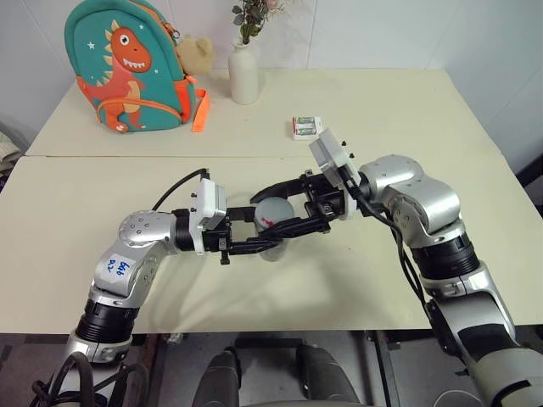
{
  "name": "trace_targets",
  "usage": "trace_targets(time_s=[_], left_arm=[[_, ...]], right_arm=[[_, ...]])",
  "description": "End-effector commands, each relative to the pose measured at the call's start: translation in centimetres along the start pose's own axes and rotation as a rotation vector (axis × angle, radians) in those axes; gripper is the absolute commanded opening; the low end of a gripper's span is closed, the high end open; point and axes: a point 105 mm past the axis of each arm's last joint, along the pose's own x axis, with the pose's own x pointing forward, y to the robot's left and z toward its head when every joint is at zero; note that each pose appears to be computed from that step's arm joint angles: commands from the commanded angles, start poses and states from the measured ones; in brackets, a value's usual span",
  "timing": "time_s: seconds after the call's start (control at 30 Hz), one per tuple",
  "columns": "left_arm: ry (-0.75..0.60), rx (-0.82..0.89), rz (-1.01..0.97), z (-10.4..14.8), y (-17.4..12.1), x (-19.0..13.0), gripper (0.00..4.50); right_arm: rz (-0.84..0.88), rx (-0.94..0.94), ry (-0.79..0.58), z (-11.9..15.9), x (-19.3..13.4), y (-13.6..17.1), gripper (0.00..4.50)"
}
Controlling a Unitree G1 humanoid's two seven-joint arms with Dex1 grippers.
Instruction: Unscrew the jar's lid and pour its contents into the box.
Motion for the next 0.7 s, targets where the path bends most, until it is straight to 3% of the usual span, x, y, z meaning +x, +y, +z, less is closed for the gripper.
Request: trace_targets(time_s=[0.03, 0.2, 0.4, 0.7], left_arm=[[-0.028, 0.05, -0.055, 1.3, -0.3, -0.1, 1.98], [-0.045, 0.052, -0.028, 1.5, -0.2, 0.0, 1.98], [-0.039, 0.033, 0.007, 1.4, -0.2, -0.7, 1.98], [0.002, 0.001, 0.122, 0.8, 0.3, -3.1, 1.98]], right_arm=[[0.068, -0.041, 0.021, 0.7, -0.6, 0.2, 2.58], [0.041, -0.044, 0.005, 0.7, -0.6, -0.5, 2.58], [-0.026, -0.041, -0.003, 0.7, -1.1, -0.9, 4.49], [-0.189, -0.12, -0.048, 1.4, -2.4, -1.7, 4.49]])
